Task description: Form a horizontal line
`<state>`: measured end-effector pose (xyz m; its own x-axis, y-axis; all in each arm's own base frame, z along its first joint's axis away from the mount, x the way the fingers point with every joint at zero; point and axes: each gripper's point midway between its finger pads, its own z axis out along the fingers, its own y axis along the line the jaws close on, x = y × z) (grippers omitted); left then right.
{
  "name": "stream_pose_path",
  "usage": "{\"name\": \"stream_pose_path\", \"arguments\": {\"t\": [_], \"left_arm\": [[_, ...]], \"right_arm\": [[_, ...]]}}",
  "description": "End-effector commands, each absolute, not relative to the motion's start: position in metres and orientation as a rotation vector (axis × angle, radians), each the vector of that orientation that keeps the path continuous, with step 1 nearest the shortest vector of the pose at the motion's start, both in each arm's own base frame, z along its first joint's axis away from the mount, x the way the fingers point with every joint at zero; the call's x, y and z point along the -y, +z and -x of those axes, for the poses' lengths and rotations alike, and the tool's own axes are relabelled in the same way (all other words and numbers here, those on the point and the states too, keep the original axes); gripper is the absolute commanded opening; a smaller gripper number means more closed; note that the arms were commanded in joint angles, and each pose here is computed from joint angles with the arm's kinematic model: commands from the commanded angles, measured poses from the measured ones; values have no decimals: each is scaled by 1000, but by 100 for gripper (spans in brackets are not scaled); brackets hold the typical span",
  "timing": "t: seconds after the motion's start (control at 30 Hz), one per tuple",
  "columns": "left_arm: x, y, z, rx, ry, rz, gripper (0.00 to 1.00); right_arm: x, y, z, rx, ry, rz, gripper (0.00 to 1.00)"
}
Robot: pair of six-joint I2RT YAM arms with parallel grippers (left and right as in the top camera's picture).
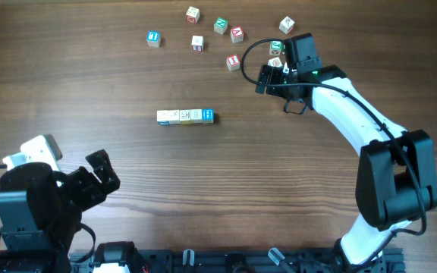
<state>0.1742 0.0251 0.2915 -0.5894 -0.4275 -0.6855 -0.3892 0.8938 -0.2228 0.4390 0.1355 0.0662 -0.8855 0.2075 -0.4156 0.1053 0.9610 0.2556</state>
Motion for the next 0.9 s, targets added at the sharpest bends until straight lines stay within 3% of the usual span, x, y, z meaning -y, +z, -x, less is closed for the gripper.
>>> {"name": "stream_pose_path", "arguments": {"t": [0.0, 0.1, 0.23, 0.43, 0.67, 0.87], "left_arm": [[-25, 289, -174, -2264, -55, 574, 100], [-25, 282, -174, -2272, -53, 575, 100], [-27, 267, -222, -2011, -114, 530, 100], [-27, 199, -232, -1781, -162, 489, 100], [-27, 183, -230, -1642, -188, 463, 100], [-22, 218, -233, -1492, -233, 417, 100]], "right_arm": [[-134, 70, -439, -2647, 293, -206, 100], [-134, 70, -439, -2647, 293, -206, 100], [-134, 70, -439, -2647, 293, -206, 100], [-134, 70, -439, -2647, 293, -206, 100], [-134, 70, -439, -2647, 293, -206, 100], [-134, 70, -439, -2647, 293, -206, 100]]}}
